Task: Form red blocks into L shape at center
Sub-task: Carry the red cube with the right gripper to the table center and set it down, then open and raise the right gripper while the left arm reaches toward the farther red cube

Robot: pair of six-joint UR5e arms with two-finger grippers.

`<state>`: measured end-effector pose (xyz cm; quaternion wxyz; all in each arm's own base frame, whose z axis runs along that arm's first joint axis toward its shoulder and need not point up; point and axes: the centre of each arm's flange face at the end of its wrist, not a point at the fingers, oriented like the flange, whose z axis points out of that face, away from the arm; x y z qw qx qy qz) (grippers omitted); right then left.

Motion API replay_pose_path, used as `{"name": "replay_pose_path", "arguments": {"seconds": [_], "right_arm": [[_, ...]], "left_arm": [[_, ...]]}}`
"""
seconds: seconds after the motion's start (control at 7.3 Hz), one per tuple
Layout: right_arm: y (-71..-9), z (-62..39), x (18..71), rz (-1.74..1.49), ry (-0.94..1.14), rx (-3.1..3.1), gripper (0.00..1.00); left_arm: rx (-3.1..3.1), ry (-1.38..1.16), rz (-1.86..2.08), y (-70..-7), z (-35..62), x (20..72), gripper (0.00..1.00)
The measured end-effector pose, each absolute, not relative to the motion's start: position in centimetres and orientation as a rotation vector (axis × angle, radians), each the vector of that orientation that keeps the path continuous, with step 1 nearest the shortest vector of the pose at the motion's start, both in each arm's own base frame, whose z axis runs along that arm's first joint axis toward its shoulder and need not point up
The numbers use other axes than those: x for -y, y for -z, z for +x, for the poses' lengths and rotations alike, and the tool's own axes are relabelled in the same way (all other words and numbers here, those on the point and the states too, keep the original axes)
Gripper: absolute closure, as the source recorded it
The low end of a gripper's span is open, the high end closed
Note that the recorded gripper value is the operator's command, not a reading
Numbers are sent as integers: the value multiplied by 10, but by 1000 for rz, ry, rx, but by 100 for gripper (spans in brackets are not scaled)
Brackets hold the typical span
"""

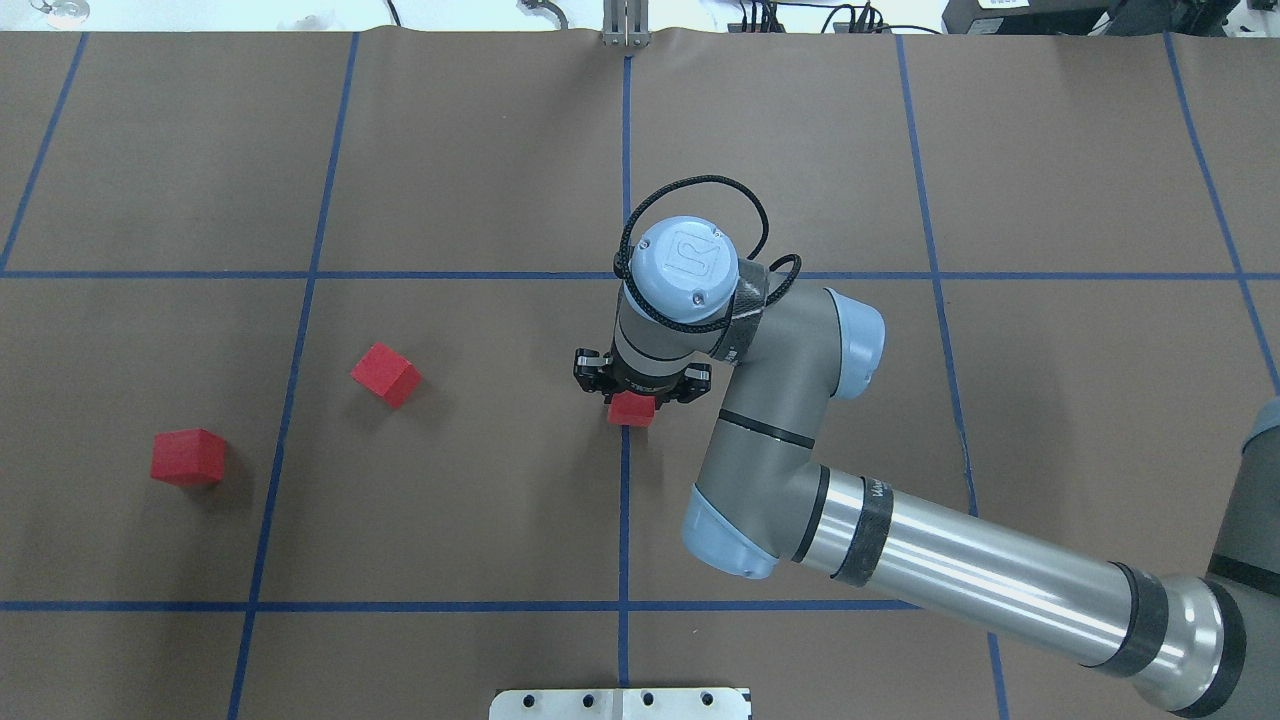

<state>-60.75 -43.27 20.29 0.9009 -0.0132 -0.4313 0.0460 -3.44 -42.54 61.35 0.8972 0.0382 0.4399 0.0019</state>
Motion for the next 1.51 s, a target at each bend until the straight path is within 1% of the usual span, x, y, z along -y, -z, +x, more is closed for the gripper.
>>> {"name": "replay_pose_path", "arguments": {"seconds": [0.14, 0.27, 0.41, 0.68, 0.96, 1.23, 1.51], "right_arm": [[-202, -610, 434, -28, -95, 890, 36], [-202, -611, 434, -29, -96, 889, 9], [-202, -612, 435, -29, -95, 888, 2], [-202, -613, 436, -27, -95, 892, 1], [-196, -605, 439, -23, -96, 911, 1], [-193, -551, 463, -52, -118, 965, 1], [-228, -466, 493, -49, -140, 992, 1]], "left_arm": [[-911, -4, 79, -614, -34, 425, 0], [-911, -4, 80, -613, -34, 425, 0], [-912, -5, 81, -613, -34, 425, 0], [-937, 37, 72, -600, -28, 433, 0], [-1004, 113, 48, -569, 6, 446, 0], [-1066, 275, -52, -523, 56, 444, 0], [-1106, 399, -165, -461, 106, 434, 0]]}}
